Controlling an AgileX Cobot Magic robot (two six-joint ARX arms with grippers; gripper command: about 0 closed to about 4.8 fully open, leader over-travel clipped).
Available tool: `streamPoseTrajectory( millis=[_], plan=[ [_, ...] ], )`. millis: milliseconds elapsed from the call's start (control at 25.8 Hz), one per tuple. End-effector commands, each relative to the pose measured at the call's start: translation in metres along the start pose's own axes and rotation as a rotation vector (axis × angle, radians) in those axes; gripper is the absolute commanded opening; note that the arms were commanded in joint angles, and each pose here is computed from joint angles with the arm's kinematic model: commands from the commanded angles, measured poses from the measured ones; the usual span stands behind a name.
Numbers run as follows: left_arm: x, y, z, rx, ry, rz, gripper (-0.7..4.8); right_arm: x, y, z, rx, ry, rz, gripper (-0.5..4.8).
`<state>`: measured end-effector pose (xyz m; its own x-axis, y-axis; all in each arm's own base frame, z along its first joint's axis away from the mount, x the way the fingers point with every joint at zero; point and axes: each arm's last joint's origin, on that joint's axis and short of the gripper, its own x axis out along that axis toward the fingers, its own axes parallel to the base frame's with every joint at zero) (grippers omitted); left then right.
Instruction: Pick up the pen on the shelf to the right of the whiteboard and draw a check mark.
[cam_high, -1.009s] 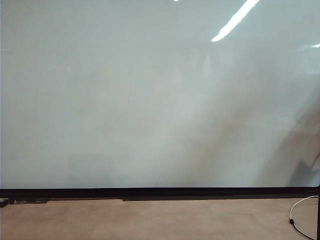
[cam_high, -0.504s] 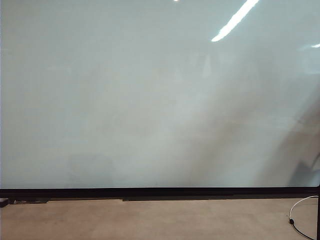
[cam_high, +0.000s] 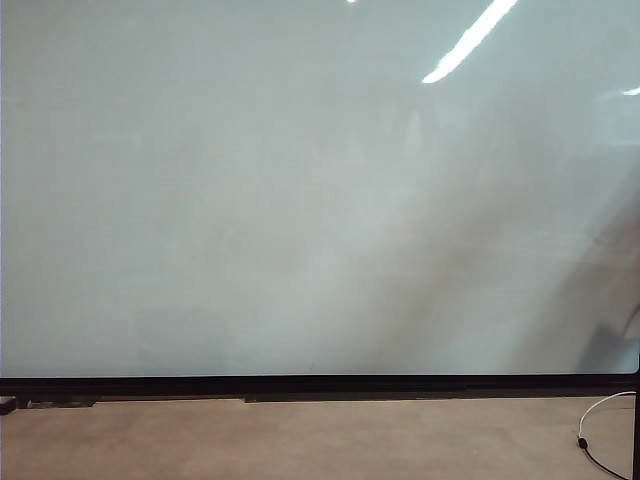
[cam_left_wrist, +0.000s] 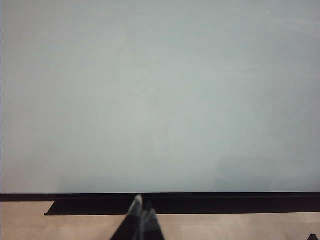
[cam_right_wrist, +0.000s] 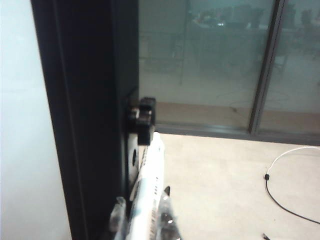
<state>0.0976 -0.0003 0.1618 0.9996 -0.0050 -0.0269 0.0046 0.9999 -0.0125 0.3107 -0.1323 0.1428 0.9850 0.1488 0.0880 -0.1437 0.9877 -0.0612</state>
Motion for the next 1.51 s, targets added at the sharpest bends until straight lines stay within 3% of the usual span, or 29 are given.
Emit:
streamPoseTrajectory(
  millis=[39, 465, 815, 1047, 1513],
  plan=[
    [0.0, 0.0, 0.002, 0.005, -0.009, 0.0, -0.04, -0.001, -0.003, 0.005, -0.02, -0.028, -0.01, -0.01],
    [0.0, 0.0, 0.002, 0.005, -0.009, 0.0, -0.04, -0.008, -0.014, 0.009, -0.028, -0.036, -0.103, -0.02],
    [0.0, 0.0, 0.002, 0.005, -0.009, 0.0, -0.05, -0.031, -0.001, 0.03, -0.043, -0.066, -0.291, -0.02],
    [0.0, 0.0, 0.002, 0.005, -0.009, 0.0, -0.04, -0.059, 0.034, 0.038, -0.019, -0.067, -0.466, -0.02],
    [0.0, 0.0, 0.002, 0.005, -0.009, 0.0, -0.05, -0.089, 0.101, 0.046, 0.02, -0.09, -0.494, -0.02]
  ],
)
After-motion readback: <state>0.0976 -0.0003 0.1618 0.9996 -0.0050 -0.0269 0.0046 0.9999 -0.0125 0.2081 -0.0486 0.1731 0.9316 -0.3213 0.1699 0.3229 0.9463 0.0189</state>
